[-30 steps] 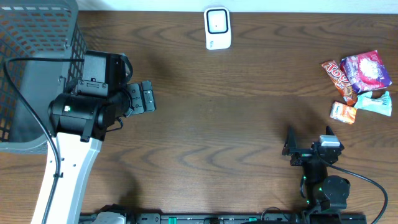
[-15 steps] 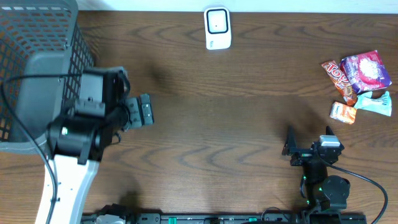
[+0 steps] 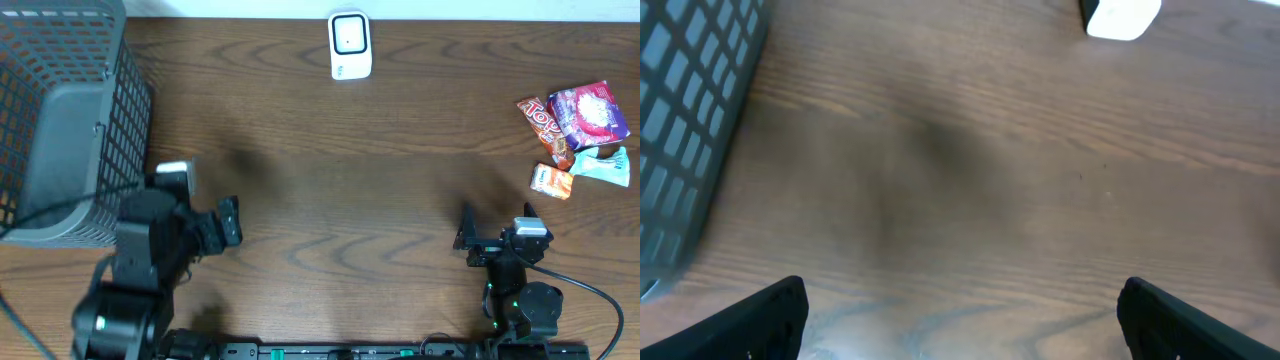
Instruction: Scan the item barcode
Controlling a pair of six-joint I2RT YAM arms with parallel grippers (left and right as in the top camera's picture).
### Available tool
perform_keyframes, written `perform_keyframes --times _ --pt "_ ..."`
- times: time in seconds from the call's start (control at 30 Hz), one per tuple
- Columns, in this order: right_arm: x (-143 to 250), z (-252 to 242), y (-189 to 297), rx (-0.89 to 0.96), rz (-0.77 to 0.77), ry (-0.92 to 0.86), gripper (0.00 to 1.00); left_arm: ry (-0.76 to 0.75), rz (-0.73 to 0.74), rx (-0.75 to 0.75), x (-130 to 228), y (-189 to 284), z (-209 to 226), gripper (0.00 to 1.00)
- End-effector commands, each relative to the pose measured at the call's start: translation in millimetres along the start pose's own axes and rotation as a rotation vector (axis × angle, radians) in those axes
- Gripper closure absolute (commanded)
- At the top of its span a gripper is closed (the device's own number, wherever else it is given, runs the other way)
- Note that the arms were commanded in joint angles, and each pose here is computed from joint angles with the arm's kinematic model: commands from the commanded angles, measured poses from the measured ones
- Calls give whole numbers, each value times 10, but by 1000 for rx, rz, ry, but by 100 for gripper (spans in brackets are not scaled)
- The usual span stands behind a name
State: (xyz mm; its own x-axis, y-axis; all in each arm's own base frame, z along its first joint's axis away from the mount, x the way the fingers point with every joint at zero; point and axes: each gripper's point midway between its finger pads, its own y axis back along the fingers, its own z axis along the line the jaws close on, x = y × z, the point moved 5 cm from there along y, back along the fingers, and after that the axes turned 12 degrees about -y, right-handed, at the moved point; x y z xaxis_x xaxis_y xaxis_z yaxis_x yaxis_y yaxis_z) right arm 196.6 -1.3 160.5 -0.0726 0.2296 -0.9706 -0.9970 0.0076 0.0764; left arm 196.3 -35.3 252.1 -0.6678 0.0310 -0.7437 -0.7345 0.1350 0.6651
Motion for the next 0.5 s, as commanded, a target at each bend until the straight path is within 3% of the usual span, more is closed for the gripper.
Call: perform_keyframes --times 0.0,0.47 --pt "5 -3 2 0 0 -15 1 -17 -68 -4 118 93 22 2" --pt "5 -3 2 0 0 -15 1 -17 -182 3 300 275 38 2"
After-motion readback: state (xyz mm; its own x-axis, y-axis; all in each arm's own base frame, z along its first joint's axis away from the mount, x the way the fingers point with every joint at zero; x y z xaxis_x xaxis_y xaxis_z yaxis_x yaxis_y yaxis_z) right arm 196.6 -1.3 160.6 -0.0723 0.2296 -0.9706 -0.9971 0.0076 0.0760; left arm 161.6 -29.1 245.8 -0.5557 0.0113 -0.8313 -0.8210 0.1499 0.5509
